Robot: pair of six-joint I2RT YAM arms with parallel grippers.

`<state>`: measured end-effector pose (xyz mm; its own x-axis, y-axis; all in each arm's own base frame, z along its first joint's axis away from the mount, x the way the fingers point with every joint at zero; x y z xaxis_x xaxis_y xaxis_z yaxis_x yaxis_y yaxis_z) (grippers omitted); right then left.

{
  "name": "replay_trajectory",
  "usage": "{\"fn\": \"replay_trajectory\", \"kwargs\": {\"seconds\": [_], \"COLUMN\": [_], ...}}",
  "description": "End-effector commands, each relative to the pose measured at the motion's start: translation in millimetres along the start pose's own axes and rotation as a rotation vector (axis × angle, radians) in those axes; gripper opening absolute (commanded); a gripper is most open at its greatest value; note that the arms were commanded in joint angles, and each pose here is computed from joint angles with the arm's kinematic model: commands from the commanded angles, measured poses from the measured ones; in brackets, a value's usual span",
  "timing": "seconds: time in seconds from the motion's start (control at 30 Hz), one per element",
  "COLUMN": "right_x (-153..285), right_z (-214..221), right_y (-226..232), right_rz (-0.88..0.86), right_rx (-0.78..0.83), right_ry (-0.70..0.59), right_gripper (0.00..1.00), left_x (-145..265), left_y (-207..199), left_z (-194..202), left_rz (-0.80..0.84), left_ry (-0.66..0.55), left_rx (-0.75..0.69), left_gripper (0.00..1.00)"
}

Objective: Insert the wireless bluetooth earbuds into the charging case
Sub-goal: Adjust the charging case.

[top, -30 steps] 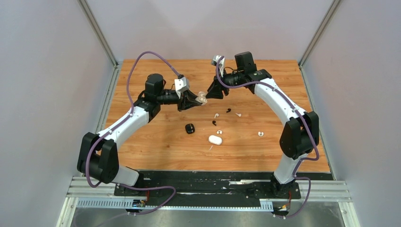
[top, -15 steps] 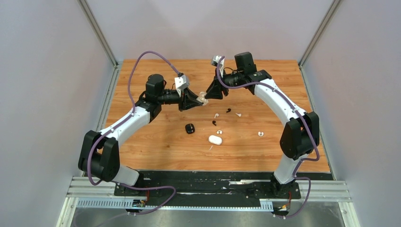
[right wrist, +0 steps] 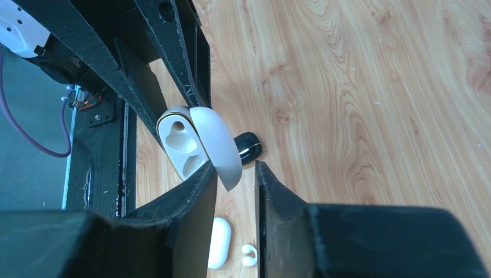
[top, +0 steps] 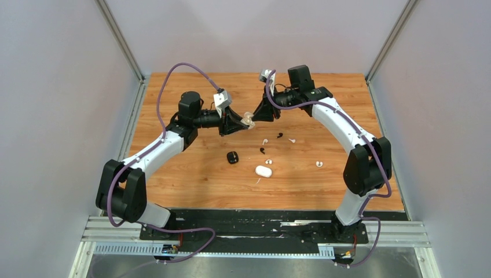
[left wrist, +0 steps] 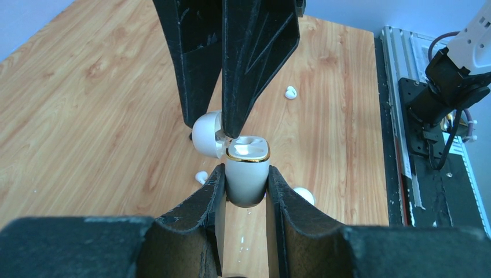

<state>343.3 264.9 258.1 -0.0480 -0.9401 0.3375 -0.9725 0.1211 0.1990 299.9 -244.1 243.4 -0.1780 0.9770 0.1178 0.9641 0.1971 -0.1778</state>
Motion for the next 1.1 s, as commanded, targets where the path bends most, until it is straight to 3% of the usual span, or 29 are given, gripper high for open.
{"fn": "replay_trajectory", "kwargs": {"seconds": [0.0, 0.17, 0.33, 0.43, 0.57, 0.67, 0.77, 0.97, 1.07], "right_x": [7, 7, 7, 8, 8, 7, 7, 8, 6], "right_z": [-18, -16, -19, -21, -24, -25, -28, -25, -21], "right_y": [13, 15, 14, 8, 3, -3, -9, -19, -17], "right_rz": [-0.024, -0.030, -0.016, 0.026, 0.067, 0.121, 0.167, 0.236, 0.240], "right_rx": [0.066, 0.064, 0.082, 0.117, 0.164, 0.211, 0.242, 0.324, 0.404], "right_ry": [-0.043, -0.042, -0.040, -0.029, -0.015, 0.012, 0.027, 0.076, 0.117], "right_gripper": [0.26, 0.01, 0.00, 0.00, 0.00, 0.00, 0.00, 0.00, 0.00], "left_x": [-1, -1, -2, -2, -2, -2, 0, 10, 18], "left_y": [-1, 0, 5, 12, 13, 14, 18, 11, 9], "left_z": [-13, -12, -8, -5, -1, 1, 5, 0, -16], "left_rz": [0.003, -0.008, -0.044, -0.096, -0.113, -0.130, -0.169, -0.181, -0.198], "left_ry": [-0.044, -0.045, -0.044, -0.015, -0.018, -0.020, -0.004, 0.073, 0.066], "left_rx": [-0.055, -0.042, 0.012, 0.086, 0.101, 0.124, 0.149, 0.162, 0.206], "left_gripper": [0.00, 0.00, 0.00, 0.11, 0.10, 0.30, 0.41, 0.79, 0.85]}}
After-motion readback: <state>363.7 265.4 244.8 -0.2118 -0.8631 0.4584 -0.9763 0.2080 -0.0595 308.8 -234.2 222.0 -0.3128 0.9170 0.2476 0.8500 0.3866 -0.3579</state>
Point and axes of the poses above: each gripper's point midway between its finger pads, its own x axis back along the fingers, its own y axis along the line the jaws close on, z = x × y, the point moved 4 cm from there along x, back along the fingers, and after that the axes turned 4 degrees about x, right-handed, at the moved point
